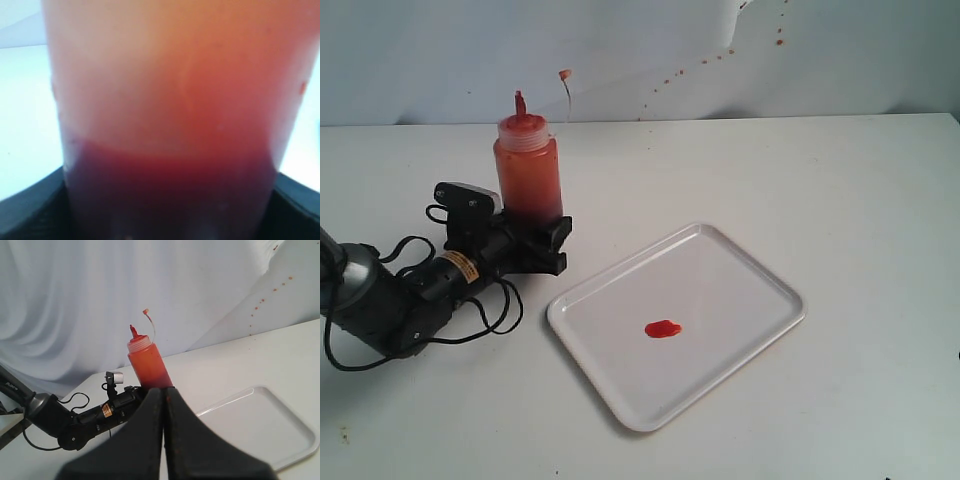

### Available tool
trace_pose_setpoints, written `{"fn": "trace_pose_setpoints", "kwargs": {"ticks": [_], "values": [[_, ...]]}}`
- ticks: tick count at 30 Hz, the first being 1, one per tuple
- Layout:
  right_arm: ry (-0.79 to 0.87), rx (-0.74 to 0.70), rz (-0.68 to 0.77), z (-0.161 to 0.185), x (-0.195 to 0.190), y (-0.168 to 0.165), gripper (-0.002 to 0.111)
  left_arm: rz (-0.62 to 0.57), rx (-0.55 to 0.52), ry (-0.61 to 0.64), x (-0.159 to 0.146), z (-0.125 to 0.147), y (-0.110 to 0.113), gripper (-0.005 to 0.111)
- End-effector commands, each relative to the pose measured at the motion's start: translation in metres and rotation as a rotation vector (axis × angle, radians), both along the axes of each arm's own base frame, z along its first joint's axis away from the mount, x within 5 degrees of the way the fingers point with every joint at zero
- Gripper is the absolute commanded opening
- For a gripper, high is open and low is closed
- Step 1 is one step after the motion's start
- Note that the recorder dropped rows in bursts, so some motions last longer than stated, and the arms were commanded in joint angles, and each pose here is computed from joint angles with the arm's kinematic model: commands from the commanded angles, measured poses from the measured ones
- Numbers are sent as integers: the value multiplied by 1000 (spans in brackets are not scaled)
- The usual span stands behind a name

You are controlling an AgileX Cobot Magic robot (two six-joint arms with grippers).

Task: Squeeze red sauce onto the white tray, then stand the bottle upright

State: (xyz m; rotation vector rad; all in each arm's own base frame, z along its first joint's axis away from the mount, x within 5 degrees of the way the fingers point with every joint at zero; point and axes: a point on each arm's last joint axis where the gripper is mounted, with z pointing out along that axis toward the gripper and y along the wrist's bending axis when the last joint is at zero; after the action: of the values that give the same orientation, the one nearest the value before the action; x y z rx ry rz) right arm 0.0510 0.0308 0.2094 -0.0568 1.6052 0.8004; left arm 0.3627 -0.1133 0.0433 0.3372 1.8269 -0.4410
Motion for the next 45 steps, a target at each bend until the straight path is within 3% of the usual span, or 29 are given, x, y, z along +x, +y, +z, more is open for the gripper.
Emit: {"fn": "trace_pose_setpoints", "kwargs": {"ticks": [1, 17, 20, 29, 45], "values": [[6, 6, 0, -1, 0, 0, 0, -38, -29, -60, 2, 10, -4, 0], [6, 6, 0, -1, 0, 0, 0, -54, -24, -62, 2, 10, -5, 0], [8, 9, 0, -1, 0, 0, 0, -60, 34, -65, 2, 7, -4, 0], [8, 9, 0, -1, 0, 0, 0, -95, 47, -50, 6, -7, -8, 0], [8, 9, 0, -1, 0, 0, 0, -84, 41, -59, 8, -6, -8, 0]]}}
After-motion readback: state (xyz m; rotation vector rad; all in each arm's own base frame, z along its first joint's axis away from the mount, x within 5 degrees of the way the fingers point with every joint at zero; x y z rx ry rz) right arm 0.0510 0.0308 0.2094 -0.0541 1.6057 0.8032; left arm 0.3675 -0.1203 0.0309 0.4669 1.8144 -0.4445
